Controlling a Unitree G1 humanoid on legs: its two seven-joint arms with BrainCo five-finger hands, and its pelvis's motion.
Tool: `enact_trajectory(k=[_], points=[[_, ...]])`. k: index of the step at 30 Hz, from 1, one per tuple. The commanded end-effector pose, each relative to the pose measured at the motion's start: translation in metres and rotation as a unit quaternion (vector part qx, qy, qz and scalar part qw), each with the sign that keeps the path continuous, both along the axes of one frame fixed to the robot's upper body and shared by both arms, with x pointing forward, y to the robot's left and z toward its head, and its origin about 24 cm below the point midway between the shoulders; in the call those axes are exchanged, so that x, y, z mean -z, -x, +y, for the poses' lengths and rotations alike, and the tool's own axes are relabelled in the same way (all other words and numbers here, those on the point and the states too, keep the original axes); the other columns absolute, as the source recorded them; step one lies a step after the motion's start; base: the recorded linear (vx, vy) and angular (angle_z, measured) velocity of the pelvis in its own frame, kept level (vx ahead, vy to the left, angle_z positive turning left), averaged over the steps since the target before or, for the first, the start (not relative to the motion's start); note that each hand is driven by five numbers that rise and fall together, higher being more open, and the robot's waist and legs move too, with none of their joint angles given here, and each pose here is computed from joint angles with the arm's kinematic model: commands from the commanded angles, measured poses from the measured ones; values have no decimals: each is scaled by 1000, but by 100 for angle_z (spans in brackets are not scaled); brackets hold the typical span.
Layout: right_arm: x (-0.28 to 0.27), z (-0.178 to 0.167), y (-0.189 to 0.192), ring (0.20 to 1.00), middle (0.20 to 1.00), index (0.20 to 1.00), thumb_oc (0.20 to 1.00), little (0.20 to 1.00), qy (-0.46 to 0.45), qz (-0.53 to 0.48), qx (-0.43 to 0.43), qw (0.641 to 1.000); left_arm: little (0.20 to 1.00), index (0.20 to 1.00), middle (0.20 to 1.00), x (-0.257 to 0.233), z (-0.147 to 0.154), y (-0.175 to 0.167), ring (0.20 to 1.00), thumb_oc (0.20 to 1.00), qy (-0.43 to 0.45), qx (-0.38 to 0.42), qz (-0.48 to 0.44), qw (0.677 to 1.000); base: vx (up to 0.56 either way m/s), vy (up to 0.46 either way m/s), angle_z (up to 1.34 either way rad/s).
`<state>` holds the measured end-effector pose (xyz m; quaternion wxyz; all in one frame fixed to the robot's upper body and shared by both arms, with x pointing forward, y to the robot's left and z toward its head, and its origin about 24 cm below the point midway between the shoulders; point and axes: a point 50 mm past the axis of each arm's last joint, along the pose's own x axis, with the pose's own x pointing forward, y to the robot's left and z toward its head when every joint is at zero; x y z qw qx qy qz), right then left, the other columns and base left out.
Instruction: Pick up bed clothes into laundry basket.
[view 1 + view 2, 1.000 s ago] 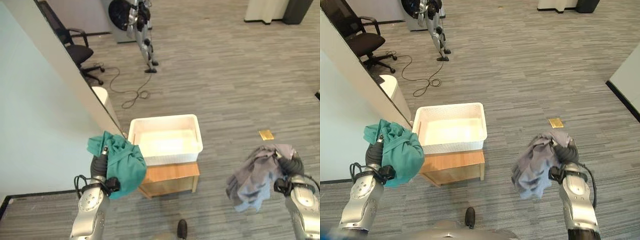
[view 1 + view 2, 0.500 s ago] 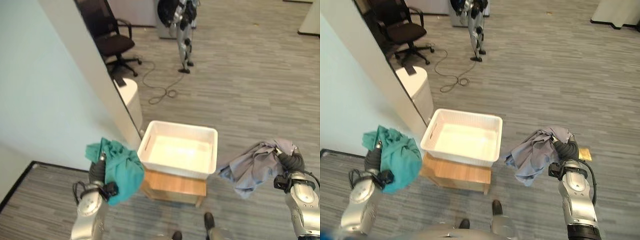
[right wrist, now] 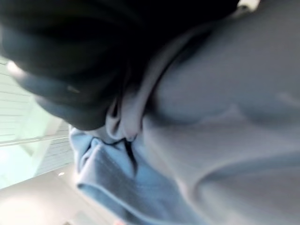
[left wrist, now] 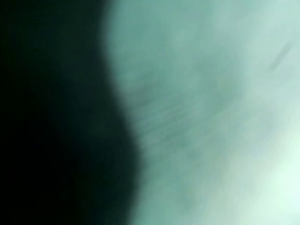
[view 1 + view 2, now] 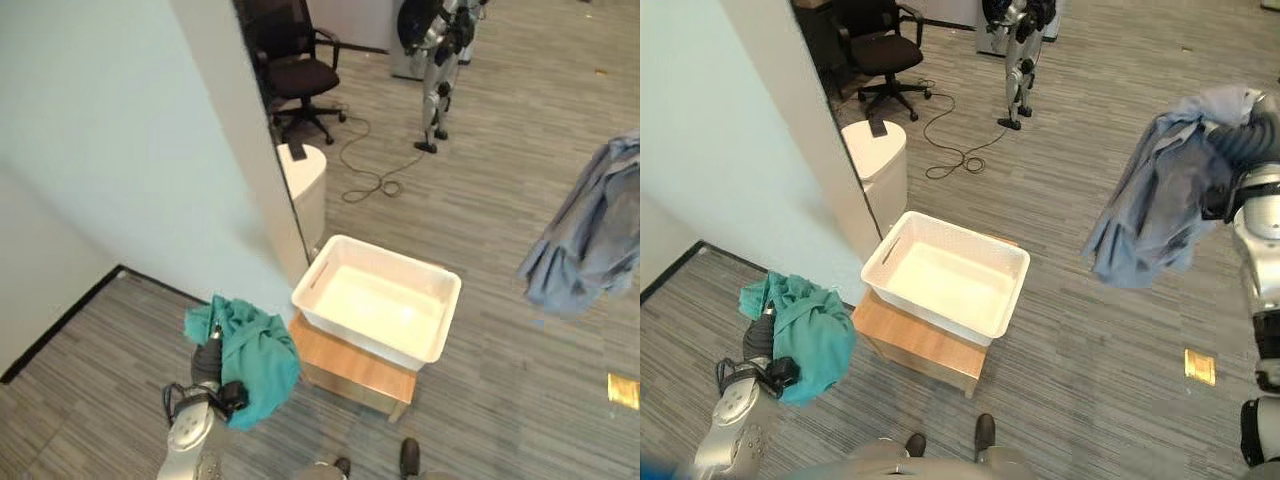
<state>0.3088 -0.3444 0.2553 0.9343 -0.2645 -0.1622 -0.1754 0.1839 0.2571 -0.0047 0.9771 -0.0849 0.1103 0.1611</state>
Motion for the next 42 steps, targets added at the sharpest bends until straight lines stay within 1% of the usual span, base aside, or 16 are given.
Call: enact_trajectory(k=[1,4,7,9,10,13,19,20,23,25,31,42], points=[[-51,11,-3,200,200,200,200,200,16,-76,-22,997,200,200,200,-23,9,-9,200,200,-35,35,-41,998,11,14,10],[-65,15,-11,200,200,200,200,200,16,-86,-11,996,200,200,200,-22,8,-7,200,200,-34,36,-35,998,7,20,13],[-78,14,-19,200,200,200,200,200,-12,-101,4,995,200,200,200,-20,10,-6,200,200,-42,36,-25,998,9,16,1],[-88,15,-22,200,200,200,200,200,-8,-103,13,995,200,200,200,-20,12,-6,200,200,-46,37,-22,998,35,39,1],[-100,15,-23,200,200,200,200,200,4,-106,25,994,200,200,200,-23,14,-7,200,200,-54,41,-22,997,38,15,0],[-114,21,-25,200,200,200,200,200,20,-111,29,993,200,200,200,-24,14,-7,200,200,-55,41,-24,997,14,27,-1],[-148,38,-24,200,200,200,200,200,56,-133,23,989,200,200,200,-23,17,-7,200,200,-56,33,-24,998,-1,39,-4],[-158,45,-23,200,200,200,200,200,79,-138,18,987,200,200,200,-23,19,-7,200,200,-58,32,-22,998,-10,31,-2],[-166,56,-23,200,200,200,200,200,98,-141,5,985,200,200,200,-22,19,-6,200,200,-55,29,-21,998,-6,7,-1],[-172,76,-22,200,200,200,200,200,144,-138,-28,979,200,200,200,-20,24,-3,200,200,-56,18,-16,998,-13,26,-5],[-175,95,-16,200,200,200,200,200,169,-155,-75,970,200,200,200,-14,27,0,200,200,-52,9,-5,999,-3,12,-4],[-160,99,-18,200,200,200,200,200,180,-135,-98,969,200,200,200,-12,27,0,200,200,-54,16,1,998,-4,12,-5]])
